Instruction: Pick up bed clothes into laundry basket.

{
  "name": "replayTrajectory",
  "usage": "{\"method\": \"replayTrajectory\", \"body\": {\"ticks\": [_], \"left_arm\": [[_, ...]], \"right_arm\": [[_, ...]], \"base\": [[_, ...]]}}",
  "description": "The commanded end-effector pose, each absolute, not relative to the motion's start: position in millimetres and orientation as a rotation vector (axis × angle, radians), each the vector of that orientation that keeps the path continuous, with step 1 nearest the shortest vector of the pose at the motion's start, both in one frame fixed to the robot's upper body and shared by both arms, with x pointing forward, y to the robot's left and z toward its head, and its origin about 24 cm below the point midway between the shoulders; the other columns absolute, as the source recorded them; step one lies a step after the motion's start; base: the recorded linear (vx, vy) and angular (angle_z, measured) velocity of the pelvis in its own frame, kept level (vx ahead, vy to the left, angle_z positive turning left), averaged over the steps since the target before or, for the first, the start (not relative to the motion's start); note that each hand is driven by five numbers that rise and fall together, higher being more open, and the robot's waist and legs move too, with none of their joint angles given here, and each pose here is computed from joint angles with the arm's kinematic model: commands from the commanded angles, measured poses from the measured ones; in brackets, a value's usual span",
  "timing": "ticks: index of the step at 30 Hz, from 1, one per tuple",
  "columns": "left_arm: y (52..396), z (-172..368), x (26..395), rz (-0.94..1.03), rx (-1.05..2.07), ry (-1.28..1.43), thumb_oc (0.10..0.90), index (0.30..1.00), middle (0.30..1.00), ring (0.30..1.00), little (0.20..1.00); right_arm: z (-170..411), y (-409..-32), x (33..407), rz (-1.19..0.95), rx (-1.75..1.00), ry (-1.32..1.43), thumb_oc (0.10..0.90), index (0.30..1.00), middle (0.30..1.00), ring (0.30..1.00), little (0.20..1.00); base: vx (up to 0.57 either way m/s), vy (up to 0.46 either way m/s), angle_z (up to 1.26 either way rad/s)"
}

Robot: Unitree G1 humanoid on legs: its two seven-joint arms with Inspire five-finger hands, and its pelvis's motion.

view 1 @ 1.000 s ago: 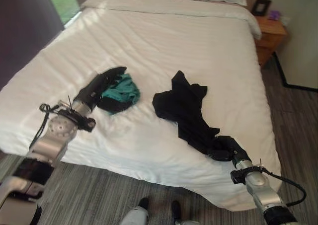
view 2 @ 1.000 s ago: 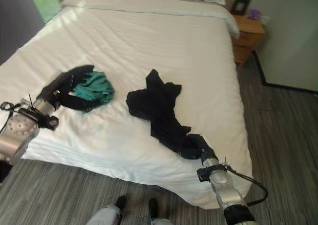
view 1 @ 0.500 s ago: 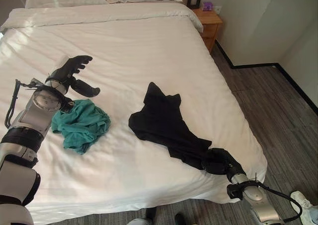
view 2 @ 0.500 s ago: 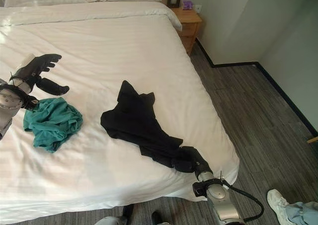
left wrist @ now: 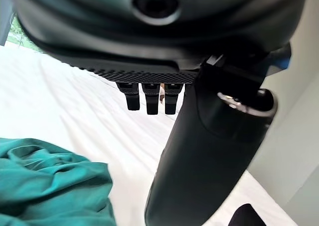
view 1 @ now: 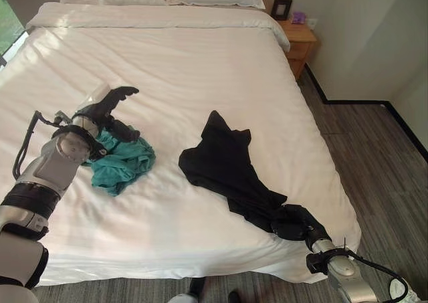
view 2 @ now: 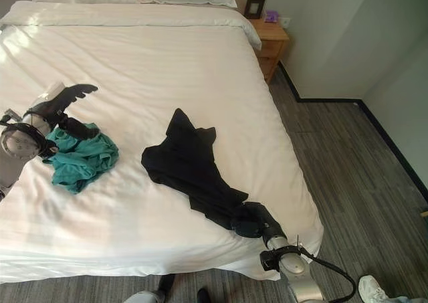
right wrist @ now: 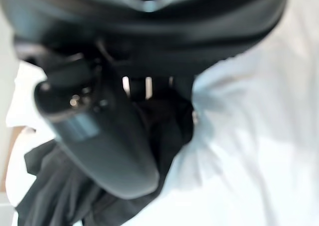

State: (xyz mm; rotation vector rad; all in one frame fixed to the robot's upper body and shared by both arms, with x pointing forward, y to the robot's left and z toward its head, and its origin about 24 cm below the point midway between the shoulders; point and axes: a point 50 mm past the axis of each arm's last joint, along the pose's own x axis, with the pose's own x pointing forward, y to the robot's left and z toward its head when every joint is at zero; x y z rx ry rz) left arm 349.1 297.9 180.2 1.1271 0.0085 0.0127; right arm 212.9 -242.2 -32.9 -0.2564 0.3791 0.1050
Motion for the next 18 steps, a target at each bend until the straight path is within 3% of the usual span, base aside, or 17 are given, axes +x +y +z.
{"method": "replayTrajectory", "body": {"ticks": [1,11,12,18], "left_arm": [[309.0,226.0,351.4,0.196,1.107,-0.145,0.8,0.9,0.9,0.9,0.9],[309.0,211.1,370.2,0.243,1.274,-0.052,0.8,0.9,0.9,0.9,0.9],[315.4,168.7,369.8,0.243,1.182,0.088,0.8,0.9,0.9,0.9,0.9],[296.2,82.8,354.1,0.137,0.915,0.274,0.8,0.9,0.9,0.9,0.9]], "right_arm": [[-40.3,-252.2,195.7,0.101,-0.313,0.45,0.4,0.3,0.3,0.3,0.3],[-33.3,-242.5,208.1,0.155,-0.339,0.402,0.4,0.3,0.3,0.3,0.3],[-33.6,-235.7,211.5,0.162,-0.321,0.391,0.4,0.3,0.3,0.3,0.3],[-34.5,-229.4,212.8,0.179,-0.31,0.39,0.4,0.3,0.3,0.3,0.3]], "base": [[-0.04,0.0,0.12],[-0.06,-0.009,-0.04],[-0.06,-0.005,-0.02],[0.0,0.025,-0.12]]}}
